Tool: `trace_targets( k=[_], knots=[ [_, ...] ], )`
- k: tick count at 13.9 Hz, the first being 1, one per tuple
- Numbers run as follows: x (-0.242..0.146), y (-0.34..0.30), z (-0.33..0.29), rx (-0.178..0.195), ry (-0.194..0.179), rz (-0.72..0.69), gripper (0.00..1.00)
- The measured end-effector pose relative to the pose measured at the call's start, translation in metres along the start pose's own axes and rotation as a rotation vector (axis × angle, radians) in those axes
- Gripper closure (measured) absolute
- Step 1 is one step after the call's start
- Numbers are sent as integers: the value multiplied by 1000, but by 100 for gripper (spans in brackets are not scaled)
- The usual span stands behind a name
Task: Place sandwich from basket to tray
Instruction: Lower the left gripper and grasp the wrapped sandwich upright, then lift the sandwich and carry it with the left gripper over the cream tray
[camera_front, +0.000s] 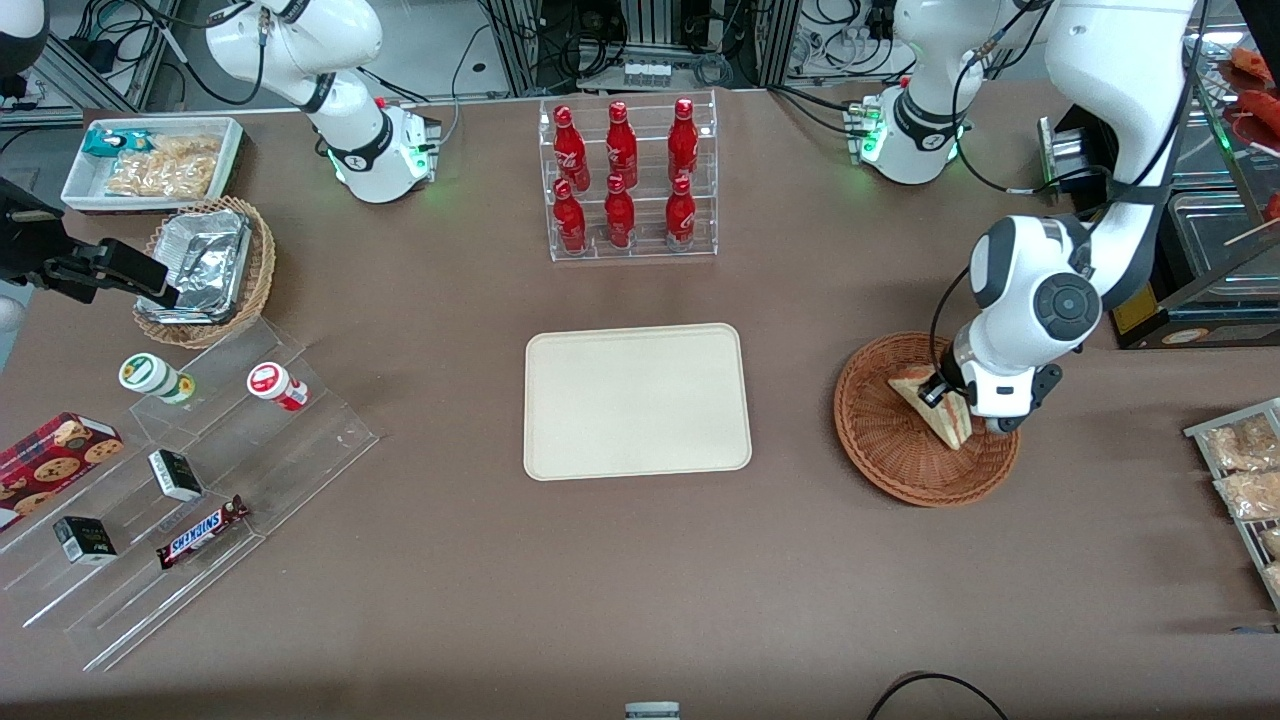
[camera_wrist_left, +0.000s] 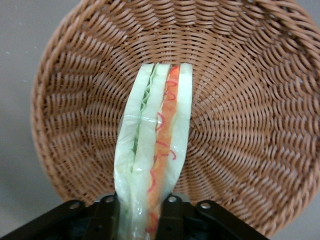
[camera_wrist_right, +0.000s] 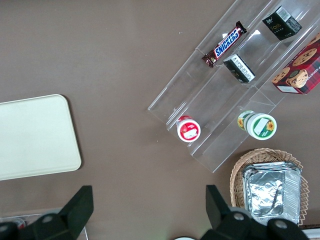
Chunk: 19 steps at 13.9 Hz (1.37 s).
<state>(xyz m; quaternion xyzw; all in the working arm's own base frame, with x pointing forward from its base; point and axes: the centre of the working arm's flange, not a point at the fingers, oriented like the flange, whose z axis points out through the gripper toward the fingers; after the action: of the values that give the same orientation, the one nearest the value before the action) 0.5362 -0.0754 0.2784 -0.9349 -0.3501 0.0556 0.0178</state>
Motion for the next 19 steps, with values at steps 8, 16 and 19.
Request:
trace_targets(
  k=[8,16,19],
  knots=[
    [-62,98,-72,42,-20,384,85],
    [-210,238,-28,39,-13,529,85],
    [-259,275,2,39,-17,536,85]
  ],
)
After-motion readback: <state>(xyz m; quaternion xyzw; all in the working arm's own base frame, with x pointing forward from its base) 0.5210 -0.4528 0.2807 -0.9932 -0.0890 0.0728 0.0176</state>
